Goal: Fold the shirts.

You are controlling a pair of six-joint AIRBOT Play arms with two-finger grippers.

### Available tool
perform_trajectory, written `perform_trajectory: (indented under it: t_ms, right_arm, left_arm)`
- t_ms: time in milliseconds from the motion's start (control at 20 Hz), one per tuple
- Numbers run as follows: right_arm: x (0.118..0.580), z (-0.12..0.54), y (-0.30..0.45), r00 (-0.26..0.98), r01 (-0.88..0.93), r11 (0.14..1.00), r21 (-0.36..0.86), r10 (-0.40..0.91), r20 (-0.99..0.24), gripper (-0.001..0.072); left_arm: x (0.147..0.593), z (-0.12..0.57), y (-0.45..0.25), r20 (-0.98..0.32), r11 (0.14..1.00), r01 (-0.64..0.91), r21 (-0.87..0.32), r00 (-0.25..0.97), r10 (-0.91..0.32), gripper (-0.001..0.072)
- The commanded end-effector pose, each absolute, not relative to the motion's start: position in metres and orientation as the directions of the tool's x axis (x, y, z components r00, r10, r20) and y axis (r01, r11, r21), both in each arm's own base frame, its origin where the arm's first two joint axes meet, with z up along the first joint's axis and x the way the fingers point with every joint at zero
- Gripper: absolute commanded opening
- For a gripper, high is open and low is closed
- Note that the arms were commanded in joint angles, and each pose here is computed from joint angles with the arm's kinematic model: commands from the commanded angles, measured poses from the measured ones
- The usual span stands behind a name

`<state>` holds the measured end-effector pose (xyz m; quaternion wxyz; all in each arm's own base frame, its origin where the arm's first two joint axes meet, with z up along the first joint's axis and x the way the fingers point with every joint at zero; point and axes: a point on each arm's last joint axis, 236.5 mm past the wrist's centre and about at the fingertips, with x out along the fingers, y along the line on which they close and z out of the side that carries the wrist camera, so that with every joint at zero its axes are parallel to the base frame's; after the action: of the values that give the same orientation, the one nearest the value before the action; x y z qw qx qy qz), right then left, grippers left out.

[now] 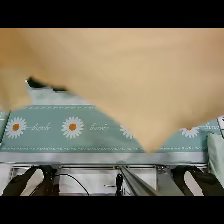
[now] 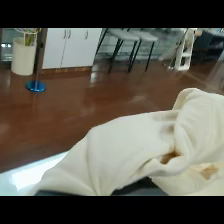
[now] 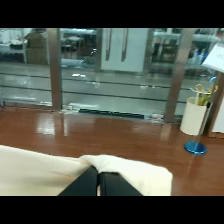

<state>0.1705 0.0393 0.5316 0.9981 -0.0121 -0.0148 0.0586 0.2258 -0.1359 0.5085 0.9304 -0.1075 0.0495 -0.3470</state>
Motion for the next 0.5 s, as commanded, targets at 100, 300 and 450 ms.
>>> perform_trajectory:
  t_ms: [100, 300, 450]
  right_arm:
    - [0.107, 0.512, 0.046, 0.995, -0.099, 0.994, -0.045, 0.099, -0.003, 0.0021]
    - [0.101, 0.484, 0.048, 0.989, -0.104, 0.994, -0.023, 0.101, -0.110, 0.0021]
    - [0.127, 0.431, 0.040, 0.945, -0.098, 0.995, 0.014, 0.098, -0.313, 0.0021]
  left_arm:
    - [0.162, 0.465, -0.156, -0.192, 0.765, 0.627, -0.148, 0.741, -0.644, 0.0022]
    - [0.150, 0.370, -0.164, -0.438, 0.699, 0.647, -0.305, 0.556, -0.706, 0.0023]
    - [0.160, 0.285, -0.167, -0.560, 0.659, 0.575, -0.484, 0.375, -0.739, 0.0023]
